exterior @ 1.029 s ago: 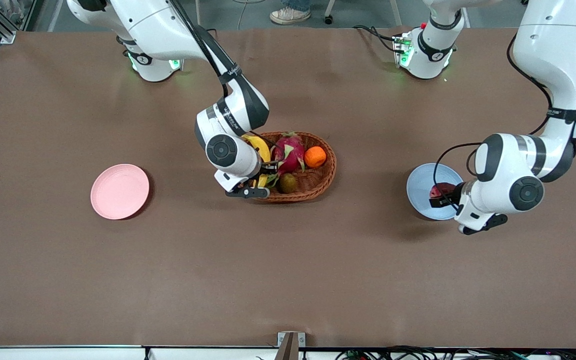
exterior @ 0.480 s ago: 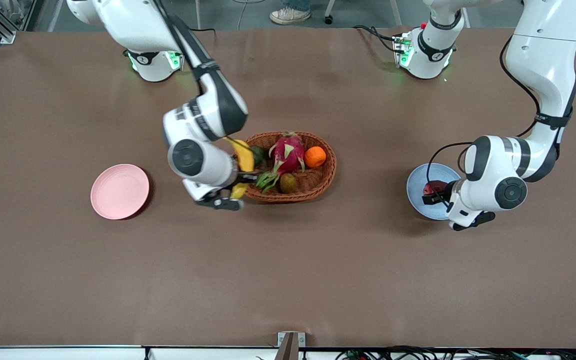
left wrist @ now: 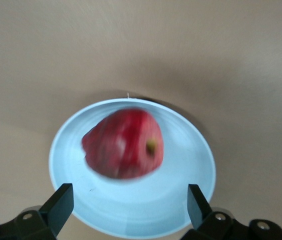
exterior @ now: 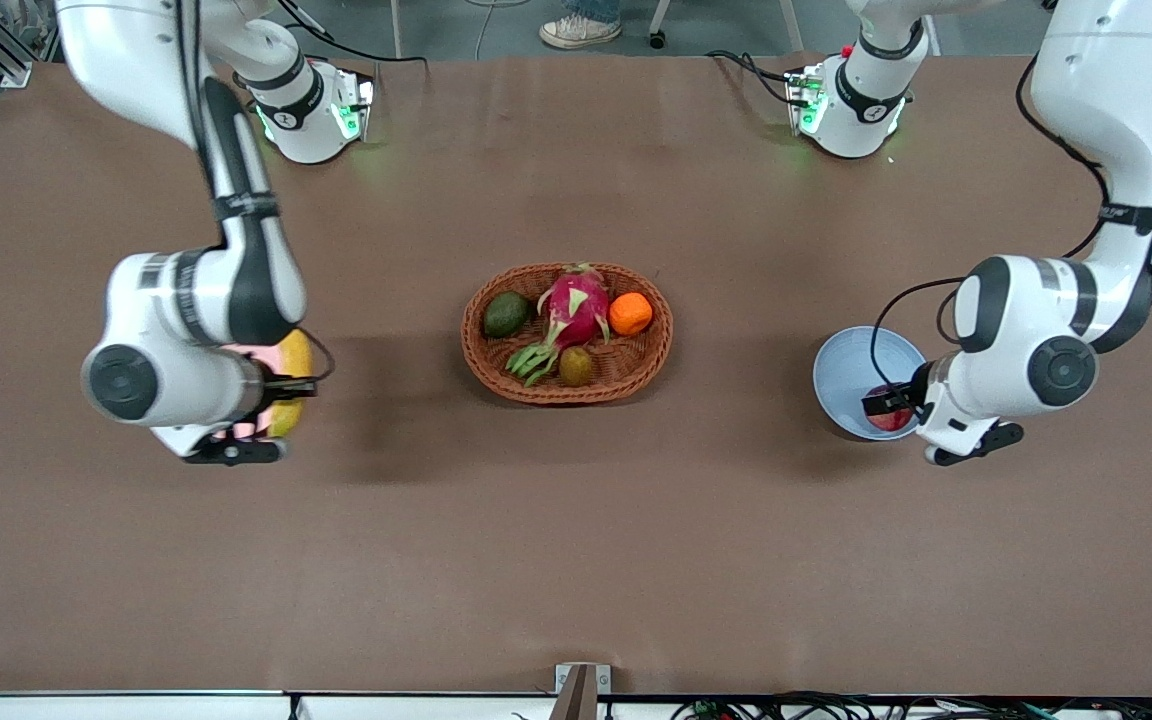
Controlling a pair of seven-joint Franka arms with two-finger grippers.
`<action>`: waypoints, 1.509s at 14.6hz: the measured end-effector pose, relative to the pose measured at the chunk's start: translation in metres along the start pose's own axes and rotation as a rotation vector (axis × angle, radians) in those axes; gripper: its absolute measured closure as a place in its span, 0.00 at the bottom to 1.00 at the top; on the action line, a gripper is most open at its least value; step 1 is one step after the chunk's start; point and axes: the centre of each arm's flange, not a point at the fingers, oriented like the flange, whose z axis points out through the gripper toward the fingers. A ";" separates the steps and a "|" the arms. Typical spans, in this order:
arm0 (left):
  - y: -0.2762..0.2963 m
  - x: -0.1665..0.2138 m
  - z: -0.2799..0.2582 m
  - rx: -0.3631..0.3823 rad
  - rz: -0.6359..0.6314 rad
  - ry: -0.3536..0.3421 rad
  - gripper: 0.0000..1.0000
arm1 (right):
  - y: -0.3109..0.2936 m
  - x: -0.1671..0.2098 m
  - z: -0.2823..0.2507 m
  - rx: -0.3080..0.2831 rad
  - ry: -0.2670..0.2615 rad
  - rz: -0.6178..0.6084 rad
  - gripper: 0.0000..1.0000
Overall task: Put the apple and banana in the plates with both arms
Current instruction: 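Lower the banana onto the pink plate while the left gripper releases the apple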
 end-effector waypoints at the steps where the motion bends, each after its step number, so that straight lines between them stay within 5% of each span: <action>1: -0.001 -0.002 -0.024 -0.004 -0.001 0.023 0.00 | 0.033 -0.002 0.008 0.013 -0.013 -0.021 0.54; 6: -0.008 -0.022 -0.147 -0.043 -0.007 0.184 0.00 | 0.069 -0.009 0.037 0.021 -0.029 -0.038 0.54; 11: -0.019 -0.054 -0.263 -0.021 -0.011 0.160 0.00 | 0.076 -0.017 0.087 -0.018 0.008 -0.029 0.54; 15: -0.035 -0.093 -0.323 -0.002 0.109 0.174 0.00 | 0.082 -0.014 0.095 -0.038 0.048 -0.028 0.54; 21: -0.041 -0.140 -0.337 -0.001 0.205 0.170 0.00 | 0.085 -0.014 0.072 -0.022 0.056 -0.022 0.01; 22: -0.039 -0.142 -0.336 -0.001 0.209 0.169 0.00 | 0.083 -0.014 0.049 -0.006 0.063 -0.029 0.00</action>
